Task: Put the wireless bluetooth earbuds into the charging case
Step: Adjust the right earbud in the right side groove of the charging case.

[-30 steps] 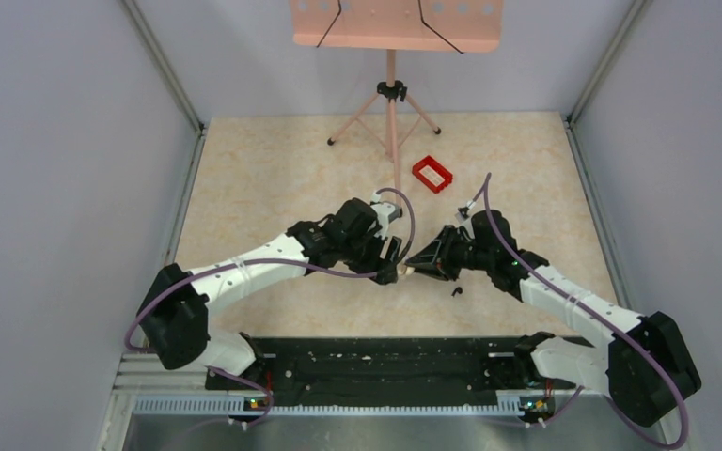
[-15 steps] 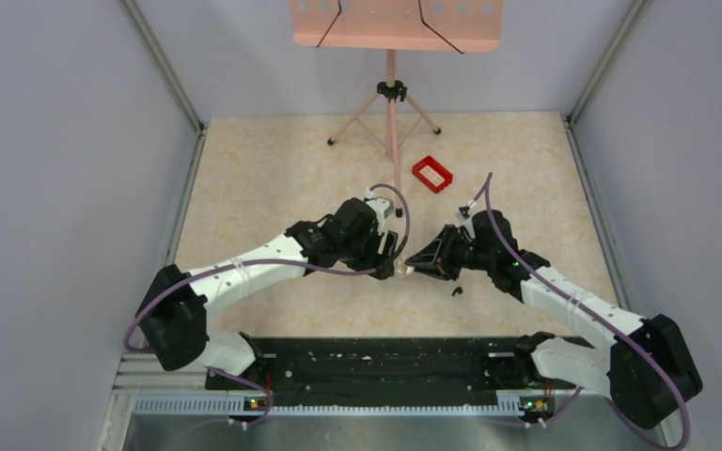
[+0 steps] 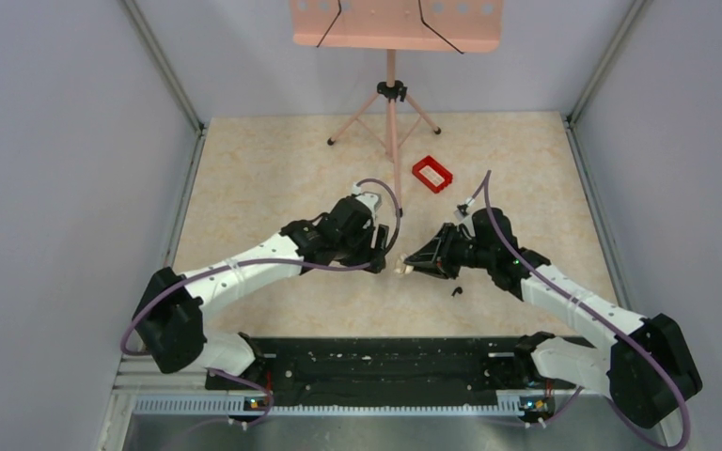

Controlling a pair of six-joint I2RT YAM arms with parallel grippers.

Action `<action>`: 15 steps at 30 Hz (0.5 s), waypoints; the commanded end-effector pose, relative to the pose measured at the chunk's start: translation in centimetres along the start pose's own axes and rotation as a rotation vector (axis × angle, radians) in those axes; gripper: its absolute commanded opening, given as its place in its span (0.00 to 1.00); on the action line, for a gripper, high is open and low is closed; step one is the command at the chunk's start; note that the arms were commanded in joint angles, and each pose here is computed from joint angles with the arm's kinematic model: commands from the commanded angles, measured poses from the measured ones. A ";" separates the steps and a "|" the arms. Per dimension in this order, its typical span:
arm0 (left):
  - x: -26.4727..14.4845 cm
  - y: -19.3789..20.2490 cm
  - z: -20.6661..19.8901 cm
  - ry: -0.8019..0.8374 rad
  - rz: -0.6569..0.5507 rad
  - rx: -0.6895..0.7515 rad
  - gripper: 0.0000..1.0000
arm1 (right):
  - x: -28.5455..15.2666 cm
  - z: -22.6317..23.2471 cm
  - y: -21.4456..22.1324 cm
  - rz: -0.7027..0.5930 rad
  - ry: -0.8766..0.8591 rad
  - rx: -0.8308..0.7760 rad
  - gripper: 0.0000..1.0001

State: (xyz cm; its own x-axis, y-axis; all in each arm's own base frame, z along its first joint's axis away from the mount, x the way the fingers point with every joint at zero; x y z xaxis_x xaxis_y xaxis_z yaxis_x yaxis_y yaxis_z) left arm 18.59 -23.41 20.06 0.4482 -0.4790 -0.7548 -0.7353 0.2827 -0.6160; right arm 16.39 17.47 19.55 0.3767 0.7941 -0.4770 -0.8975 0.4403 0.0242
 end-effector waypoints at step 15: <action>-2.5 -0.7 -2.1 0.246 0.043 -0.040 0.71 | 0.1 1.8 -0.2 0.011 -0.059 -0.040 0.00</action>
State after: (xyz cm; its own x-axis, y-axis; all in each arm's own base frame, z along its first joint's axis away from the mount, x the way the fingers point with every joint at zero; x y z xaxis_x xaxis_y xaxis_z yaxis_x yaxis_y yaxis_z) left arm 16.32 -22.82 21.80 0.2952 -0.5931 -0.7491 -0.7763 0.3082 -0.5499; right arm 16.58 17.59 19.22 0.3687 0.7937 -0.4838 -0.8987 0.4373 0.0324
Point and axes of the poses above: each gripper's point midway between its finger pads, its own x axis out along the fingers, its own z axis along the line the jaws close on, y = z × x, the point moved 10 cm from there along -x, back along the fingers, and after that the axes turned 7 degrees about x, right-handed, at the moved point
